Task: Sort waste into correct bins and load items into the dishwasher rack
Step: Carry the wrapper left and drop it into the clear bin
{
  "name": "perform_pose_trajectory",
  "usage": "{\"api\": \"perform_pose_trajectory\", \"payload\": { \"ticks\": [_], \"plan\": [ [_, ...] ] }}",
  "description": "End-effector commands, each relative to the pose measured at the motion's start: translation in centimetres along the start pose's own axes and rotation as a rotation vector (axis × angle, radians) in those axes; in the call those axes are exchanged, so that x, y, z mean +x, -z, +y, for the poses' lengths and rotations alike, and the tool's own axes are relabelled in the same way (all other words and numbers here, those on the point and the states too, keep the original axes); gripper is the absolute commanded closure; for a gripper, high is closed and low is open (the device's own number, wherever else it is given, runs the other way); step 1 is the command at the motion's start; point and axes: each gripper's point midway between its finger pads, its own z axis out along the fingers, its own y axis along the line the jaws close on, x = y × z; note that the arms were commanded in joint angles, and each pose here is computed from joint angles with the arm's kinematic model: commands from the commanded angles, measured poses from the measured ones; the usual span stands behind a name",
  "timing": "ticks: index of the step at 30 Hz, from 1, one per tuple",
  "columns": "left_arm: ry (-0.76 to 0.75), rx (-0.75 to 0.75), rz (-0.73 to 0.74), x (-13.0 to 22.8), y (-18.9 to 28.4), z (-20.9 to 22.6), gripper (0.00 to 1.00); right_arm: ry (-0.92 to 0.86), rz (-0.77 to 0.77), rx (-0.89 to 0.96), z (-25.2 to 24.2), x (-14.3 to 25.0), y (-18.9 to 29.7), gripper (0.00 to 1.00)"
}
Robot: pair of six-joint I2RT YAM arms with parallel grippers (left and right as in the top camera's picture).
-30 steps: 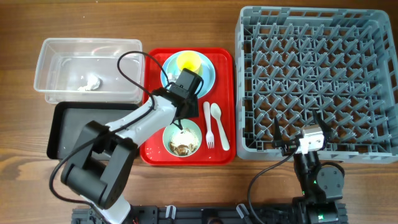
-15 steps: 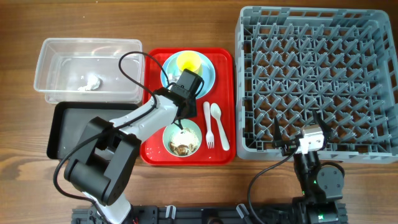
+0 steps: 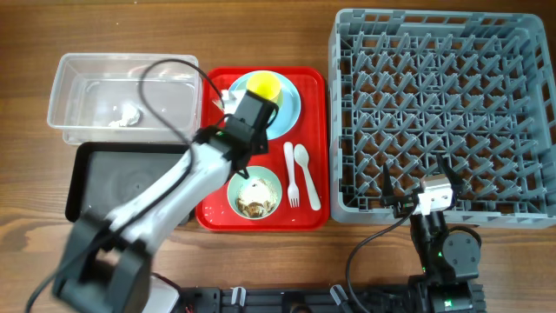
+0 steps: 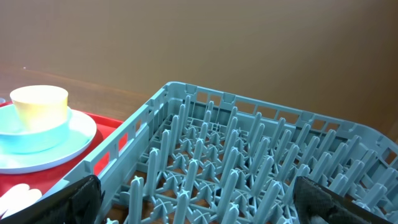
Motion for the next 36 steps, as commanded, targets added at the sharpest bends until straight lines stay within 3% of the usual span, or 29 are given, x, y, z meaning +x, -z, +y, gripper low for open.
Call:
{"api": "perform_pose_trajectory", "payload": {
  "ticks": [1,4,8,11,16,18,19,20,24,29,31,32,36],
  "plan": [
    [0.117,-0.088,-0.283,-6.4,6.2,4.2,0.96,-0.001,-0.007,-0.006,0.1,-0.1,0.0,0.0],
    [0.229,-0.026,-0.275,-8.1,6.5,6.9,0.96,-0.001,-0.007,-0.006,0.1,-0.1,0.0,0.0],
    [0.434,0.157,-0.141,-9.4,3.1,11.7,0.96,-0.001,-0.007,-0.006,0.1,-0.1,0.0,0.0],
    [0.527,0.209,-0.1,-9.6,1.1,14.7,0.96,-0.001,-0.007,-0.006,0.1,-0.1,0.0,0.0],
    [0.509,0.201,-0.101,-10.1,-3.2,16.3,0.96,-0.001,-0.007,-0.006,0.1,-0.1,0.0,0.0],
    [0.51,0.203,-0.105,-10.2,-3.3,16.3,0.84,-0.001,-0.007,-0.006,0.1,-0.1,0.0,0.0],
    [0.512,0.2,-0.098,-10.1,-3.3,16.3,0.69,-0.001,-0.007,-0.007,0.1,-0.1,0.0,0.0],
    [0.514,0.197,-0.088,-9.8,-3.4,16.3,0.62,-0.001,-0.007,-0.006,0.1,-0.1,0.0,0.0],
    [0.522,0.184,-0.039,-8.6,-4.2,16.4,0.55,-0.001,-0.007,-0.006,0.1,-0.1,0.0,0.0],
    [0.462,0.405,-0.035,-9.3,1.3,11.4,0.68,-0.002,-0.007,-0.006,0.1,-0.1,0.0,0.0],
    [0.388,0.446,0.023,-7.3,4.2,7.6,0.76,-0.001,-0.007,-0.007,0.1,-0.1,0.0,0.0],
    [0.303,0.482,0.103,-4.7,5.6,3.9,0.95,-0.001,-0.007,-0.006,0.1,-0.1,0.0,0.0],
    [0.069,0.395,0.279,2.9,5.5,-1.9,0.96,-0.001,-0.007,-0.006,0.1,-0.1,0.0,0.0]
  ]
}}
